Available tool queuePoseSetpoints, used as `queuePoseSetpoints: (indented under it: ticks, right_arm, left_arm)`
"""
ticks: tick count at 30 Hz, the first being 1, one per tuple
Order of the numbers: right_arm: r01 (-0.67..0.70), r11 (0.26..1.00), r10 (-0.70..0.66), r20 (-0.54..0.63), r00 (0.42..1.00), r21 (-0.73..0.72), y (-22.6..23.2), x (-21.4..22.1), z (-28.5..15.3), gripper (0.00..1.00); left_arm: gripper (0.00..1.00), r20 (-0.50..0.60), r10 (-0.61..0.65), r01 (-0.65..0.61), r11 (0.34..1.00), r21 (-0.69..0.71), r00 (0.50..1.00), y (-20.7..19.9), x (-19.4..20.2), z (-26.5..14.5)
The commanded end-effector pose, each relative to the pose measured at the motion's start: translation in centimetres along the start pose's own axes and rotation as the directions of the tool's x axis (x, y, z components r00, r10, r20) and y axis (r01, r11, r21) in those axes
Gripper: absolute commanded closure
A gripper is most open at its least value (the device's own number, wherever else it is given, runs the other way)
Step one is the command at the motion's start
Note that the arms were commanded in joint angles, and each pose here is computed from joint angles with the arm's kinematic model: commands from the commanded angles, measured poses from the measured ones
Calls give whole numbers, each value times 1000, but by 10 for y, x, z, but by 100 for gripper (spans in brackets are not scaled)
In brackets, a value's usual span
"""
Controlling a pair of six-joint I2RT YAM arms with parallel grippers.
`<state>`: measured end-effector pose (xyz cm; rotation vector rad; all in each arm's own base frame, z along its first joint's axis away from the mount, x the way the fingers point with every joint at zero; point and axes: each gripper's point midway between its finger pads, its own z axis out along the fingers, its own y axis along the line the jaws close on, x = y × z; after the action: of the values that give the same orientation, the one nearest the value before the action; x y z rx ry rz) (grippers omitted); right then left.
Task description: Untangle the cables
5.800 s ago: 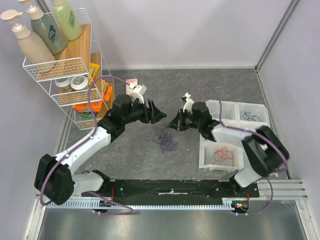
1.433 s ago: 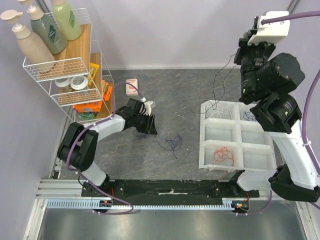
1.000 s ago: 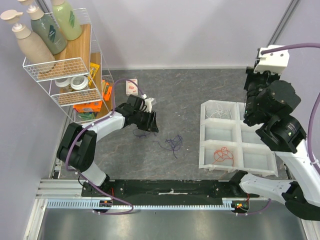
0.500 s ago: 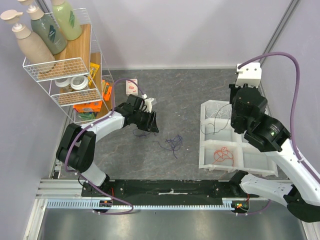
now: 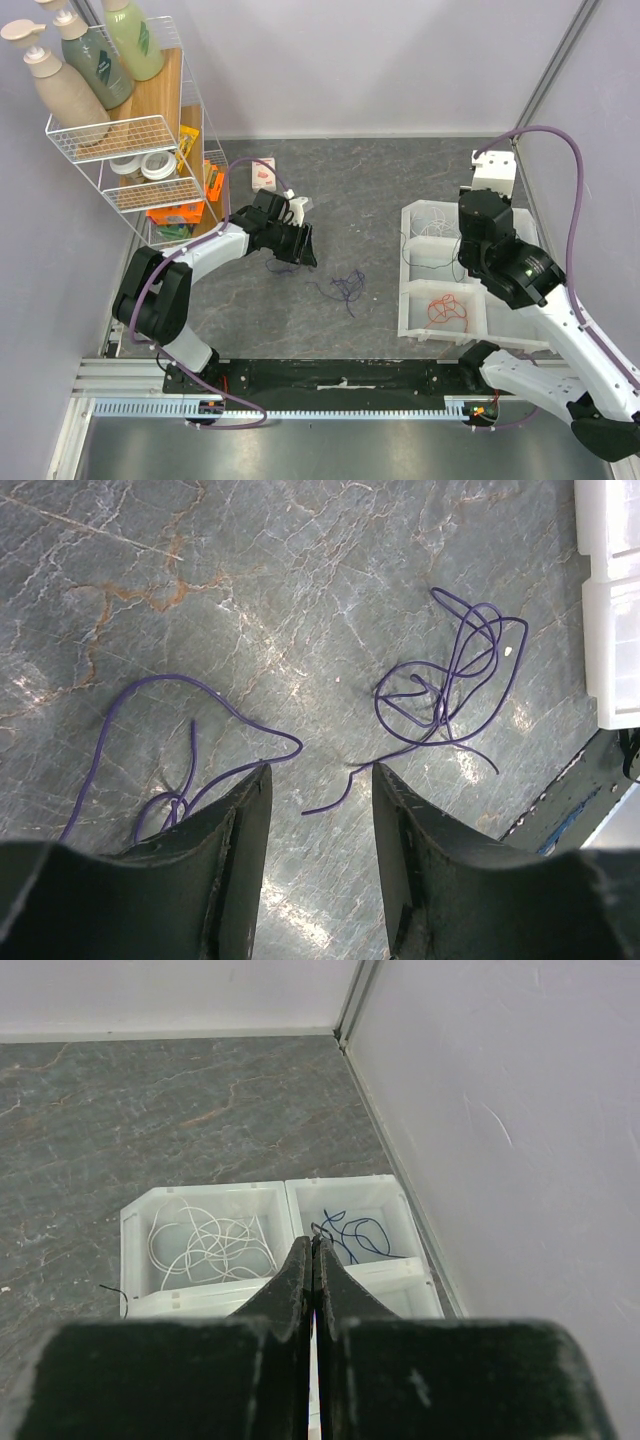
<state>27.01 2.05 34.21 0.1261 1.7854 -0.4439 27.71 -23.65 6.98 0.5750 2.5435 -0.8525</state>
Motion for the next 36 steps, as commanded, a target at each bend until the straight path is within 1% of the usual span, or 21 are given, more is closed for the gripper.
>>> queuePoseSetpoints:
  ticks: [1, 4, 8, 10, 13, 15, 17, 21, 29, 31, 33, 36]
  right_arm:
    - [-38, 999, 38, -7, 999, -4, -1, 5, 1, 100]
    - [-14, 1000, 14, -32, 999, 0, 3, 17, 4, 100]
    - [28, 989, -19, -63, 998, 146, -21, 20, 4, 100]
    - [25, 985, -16, -53, 998, 171, -30, 13, 0, 100]
    - [15, 989, -10, -38, 999, 144, -36, 11, -6, 100]
    - [12, 993, -7, -38, 999, 120, -37, 16, -9, 100]
    - [-10, 994, 12, -23, 1000, 109, -45, 16, -15, 100]
    - [7, 993, -6, -11, 1000, 120, -53, 11, -19, 100]
    - [10, 996, -8, -20, 1000, 90, -48, 19, -18, 100]
    - [13, 999, -12, -26, 1000, 46, -36, 24, -15, 100]
    - [0, 1000, 0, -25, 1000, -26, -15, 27, -9, 100]
    - [-49, 992, 46, -30, 999, -114, 18, 28, 0, 100]
  left_arm:
    - [49, 27, 59, -60, 998, 23, 998, -7, -12, -8]
    - [48, 36, 62, -63, 998, 25, 997, -8, -14, -11]
    - [48, 36, 67, -67, 998, 18, 997, -9, -14, -13]
    - [48, 35, 66, -66, 998, 13, 997, -7, -13, -13]
    - [49, 34, 48, -48, 999, 17, 998, -6, -15, -11]
    - [49, 45, 20, -21, 999, 44, 999, -10, -19, -9]
    - [48, 61, 21, -25, 997, 69, 998, -15, -25, -8]
    - [48, 60, 12, -16, 998, 57, 998, -11, -31, -6]
    - [48, 56, -3, 0, 998, 61, 998, -13, -30, -8]
    - [49, 54, -5, 2, 998, 61, 999, -14, -29, -9]
    - [48, 49, -8, 5, 998, 58, 999, -14, -28, -11]
    - [48, 53, -4, 1, 999, 54, 999, -16, -29, -16]
